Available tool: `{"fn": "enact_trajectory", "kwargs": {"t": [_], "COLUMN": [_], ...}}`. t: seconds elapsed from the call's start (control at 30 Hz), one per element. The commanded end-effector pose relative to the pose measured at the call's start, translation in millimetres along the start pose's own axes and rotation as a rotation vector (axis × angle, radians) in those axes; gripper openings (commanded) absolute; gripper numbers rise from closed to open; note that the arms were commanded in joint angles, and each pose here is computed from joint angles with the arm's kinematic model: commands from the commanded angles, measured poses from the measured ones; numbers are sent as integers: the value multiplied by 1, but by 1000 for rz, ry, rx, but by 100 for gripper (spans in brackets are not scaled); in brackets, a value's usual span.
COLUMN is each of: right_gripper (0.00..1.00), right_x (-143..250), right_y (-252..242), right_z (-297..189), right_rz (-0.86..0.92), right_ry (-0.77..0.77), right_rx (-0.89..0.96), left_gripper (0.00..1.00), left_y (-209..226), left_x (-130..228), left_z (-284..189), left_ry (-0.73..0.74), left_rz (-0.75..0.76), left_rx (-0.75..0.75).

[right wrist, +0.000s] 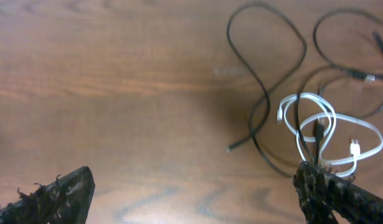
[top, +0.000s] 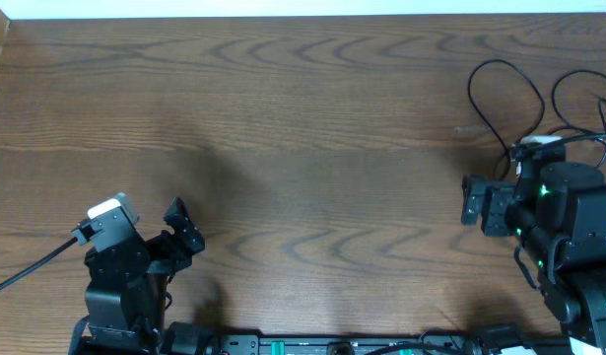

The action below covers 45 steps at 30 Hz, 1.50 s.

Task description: Untangle cables

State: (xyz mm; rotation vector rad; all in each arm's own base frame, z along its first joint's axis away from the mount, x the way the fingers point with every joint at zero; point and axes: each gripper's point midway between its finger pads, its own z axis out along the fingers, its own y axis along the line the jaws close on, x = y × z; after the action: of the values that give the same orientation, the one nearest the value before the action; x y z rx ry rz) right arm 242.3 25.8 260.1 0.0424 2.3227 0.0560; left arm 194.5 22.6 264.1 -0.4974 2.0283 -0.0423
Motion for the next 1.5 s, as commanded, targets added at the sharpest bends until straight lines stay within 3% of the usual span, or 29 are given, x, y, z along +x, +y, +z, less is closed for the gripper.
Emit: {"fn": "enact_trajectory", "kwargs": {"t": [0.0, 0.23, 0.47, 0.63, 0.83, 0.9, 1.07, 1.33, 1.47], "right_gripper": [99, 99, 99, 99, 99, 99, 99, 99, 99], "right_x": [13, 36, 80, 74, 24, 3, -4, -5, -3], "right_y": [-3, -7, -15, -16, -16, -20, -19, -21, -25], "right_z": [0, -2, -13, -16, -33, -40, -36, -35, -31], "right_rz": [-15, -24, -44, -40, -52, -26, -42, -75, -79], "right_ry": [51, 141, 327, 277, -85, -290, -603, -910, -987], "right_rx": [9, 24, 55, 55, 34, 46, 22, 32, 50], "left_gripper": [97, 97, 97, 97, 97, 97, 97, 97, 97], "left_y": [3, 3, 3, 3, 3, 3, 3, 3, 3], "left_x": [2, 2, 2, 2, 2, 2, 2, 2, 2], "left_z": [2, 2, 2, 2, 2, 2, 2, 2, 2], "left_ry": [1, 1, 1, 1, 1, 1, 1, 1, 1], "left_rz": [-5, -5, -5, -5, -5, -5, -5, -4, -5], "left_rx": [-15, -15, -15, -15, -15, -15, -15, -15, -15]}}
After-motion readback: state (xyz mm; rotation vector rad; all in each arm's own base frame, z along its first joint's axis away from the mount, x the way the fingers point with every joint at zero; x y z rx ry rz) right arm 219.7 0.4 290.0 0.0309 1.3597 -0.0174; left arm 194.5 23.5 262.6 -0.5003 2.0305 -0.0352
